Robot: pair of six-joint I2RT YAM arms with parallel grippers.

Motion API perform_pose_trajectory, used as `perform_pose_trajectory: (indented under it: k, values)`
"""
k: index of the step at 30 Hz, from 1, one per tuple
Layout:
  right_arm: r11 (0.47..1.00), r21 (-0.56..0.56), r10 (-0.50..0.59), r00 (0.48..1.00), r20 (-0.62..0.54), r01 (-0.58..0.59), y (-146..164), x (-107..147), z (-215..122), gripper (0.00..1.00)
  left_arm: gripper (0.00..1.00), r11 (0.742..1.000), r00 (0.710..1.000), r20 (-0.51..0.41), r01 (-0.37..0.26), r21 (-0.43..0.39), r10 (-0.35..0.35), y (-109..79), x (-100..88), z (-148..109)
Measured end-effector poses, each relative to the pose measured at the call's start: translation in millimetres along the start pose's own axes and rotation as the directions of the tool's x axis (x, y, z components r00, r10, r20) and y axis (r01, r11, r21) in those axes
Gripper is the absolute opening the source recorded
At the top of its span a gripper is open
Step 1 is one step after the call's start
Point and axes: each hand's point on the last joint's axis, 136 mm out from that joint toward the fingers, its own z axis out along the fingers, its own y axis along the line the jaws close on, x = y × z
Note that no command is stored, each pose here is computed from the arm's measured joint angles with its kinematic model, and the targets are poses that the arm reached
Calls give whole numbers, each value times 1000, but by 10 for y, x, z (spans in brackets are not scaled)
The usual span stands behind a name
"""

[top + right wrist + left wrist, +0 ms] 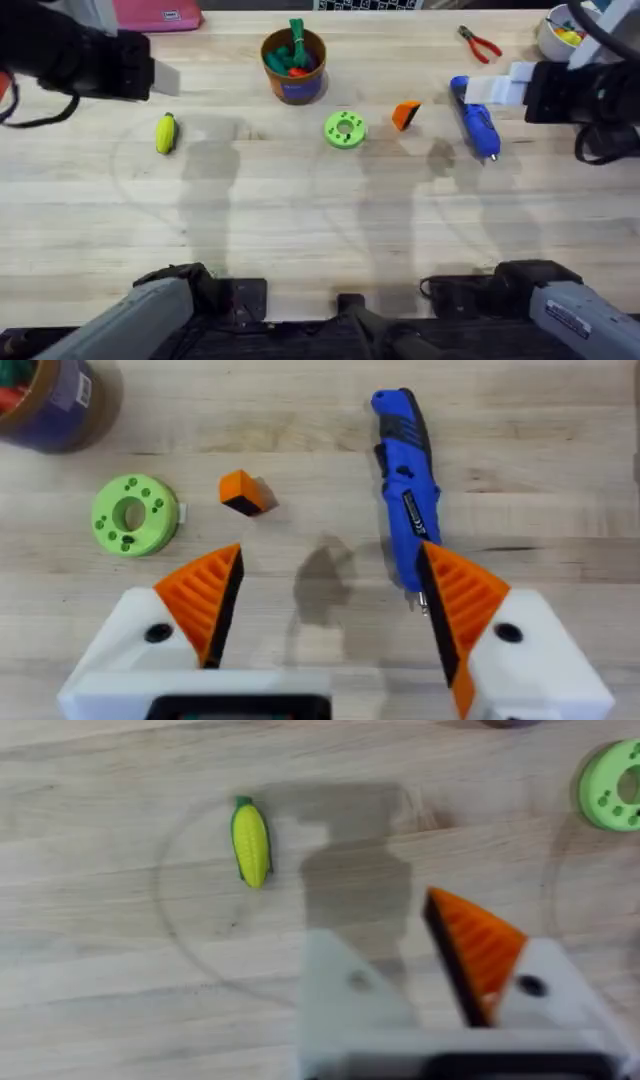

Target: Pick up the gripper from the table and insert it into the empty holder that is missing its gripper. Then pick up a screw, insert it into the mounting hole, and use the screwdriver to tighten it. Finally, clean up the table by picking up the vegetable and placing it into the bucket.

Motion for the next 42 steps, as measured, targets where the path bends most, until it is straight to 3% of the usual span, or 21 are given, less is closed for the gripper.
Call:
perform_pose_trajectory:
  k: [5, 6, 13, 24, 42]
  values:
    - [1000, 0, 0, 1000, 0, 0, 0, 0, 0, 994, 913, 1000, 999, 29, 23, 2, -24, -86, 117, -239]
    - [1000, 0, 0, 1000, 0, 0, 0, 0, 0, 994, 948, 1000, 999, 35, 24, 5, -24, -105, 135, -277]
    - [1000, 0, 0, 1000, 0, 0, 0, 0, 0, 994, 962, 999, 987, 153, 39, -5, -38, -192, 156, -609]
    - [1000, 0, 0, 1000, 0, 0, 0, 0, 0, 994, 965, 1000, 938, 345, 21, -19, -13, -352, 269, -1089]
    - [1000, 0, 0, 1000, 0, 0, 0, 1, 0, 994, 968, 997, 947, 318, 10, 79, -35, -525, 355, -1056]
